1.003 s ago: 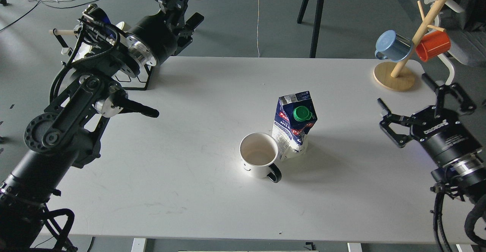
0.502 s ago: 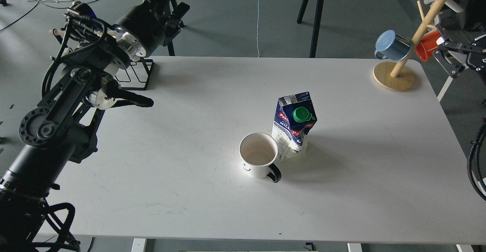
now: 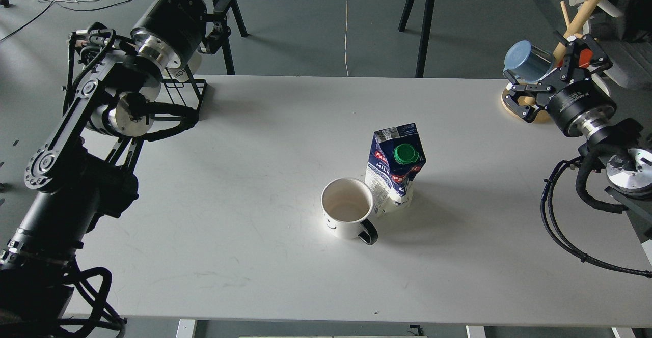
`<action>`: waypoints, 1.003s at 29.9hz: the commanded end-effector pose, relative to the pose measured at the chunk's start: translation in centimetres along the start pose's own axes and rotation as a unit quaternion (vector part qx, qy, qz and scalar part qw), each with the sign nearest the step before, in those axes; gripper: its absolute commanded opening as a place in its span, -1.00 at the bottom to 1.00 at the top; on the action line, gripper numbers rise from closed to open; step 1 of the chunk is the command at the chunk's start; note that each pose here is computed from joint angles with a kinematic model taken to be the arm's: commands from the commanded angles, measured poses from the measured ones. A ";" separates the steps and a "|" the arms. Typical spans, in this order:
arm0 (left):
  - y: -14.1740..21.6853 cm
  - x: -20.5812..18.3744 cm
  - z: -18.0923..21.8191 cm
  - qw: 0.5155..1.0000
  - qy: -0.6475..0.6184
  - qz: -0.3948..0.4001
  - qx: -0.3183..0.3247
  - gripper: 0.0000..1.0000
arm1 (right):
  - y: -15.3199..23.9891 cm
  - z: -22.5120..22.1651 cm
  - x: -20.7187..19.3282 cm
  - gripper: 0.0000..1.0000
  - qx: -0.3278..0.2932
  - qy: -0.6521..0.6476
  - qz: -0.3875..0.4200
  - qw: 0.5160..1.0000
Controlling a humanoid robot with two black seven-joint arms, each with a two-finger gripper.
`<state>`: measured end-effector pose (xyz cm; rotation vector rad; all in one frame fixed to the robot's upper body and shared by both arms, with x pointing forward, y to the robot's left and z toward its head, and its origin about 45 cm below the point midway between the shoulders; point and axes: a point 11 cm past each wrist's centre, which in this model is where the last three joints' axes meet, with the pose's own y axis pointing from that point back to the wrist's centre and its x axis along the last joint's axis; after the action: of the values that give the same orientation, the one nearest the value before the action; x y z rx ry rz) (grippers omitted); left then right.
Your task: Place cup and milk with both arms
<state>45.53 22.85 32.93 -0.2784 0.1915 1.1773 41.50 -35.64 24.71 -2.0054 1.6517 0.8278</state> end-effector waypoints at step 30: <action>1.5 3.0 -4.7 0.997 0.036 0.070 0.023 1.00 | 1.7 -2.4 0.8 1.00 0.043 0.055 -0.044 0.997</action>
<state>45.40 24.40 27.76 -0.2577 0.2882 1.2955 40.69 -37.21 25.21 -2.1285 1.6616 0.6285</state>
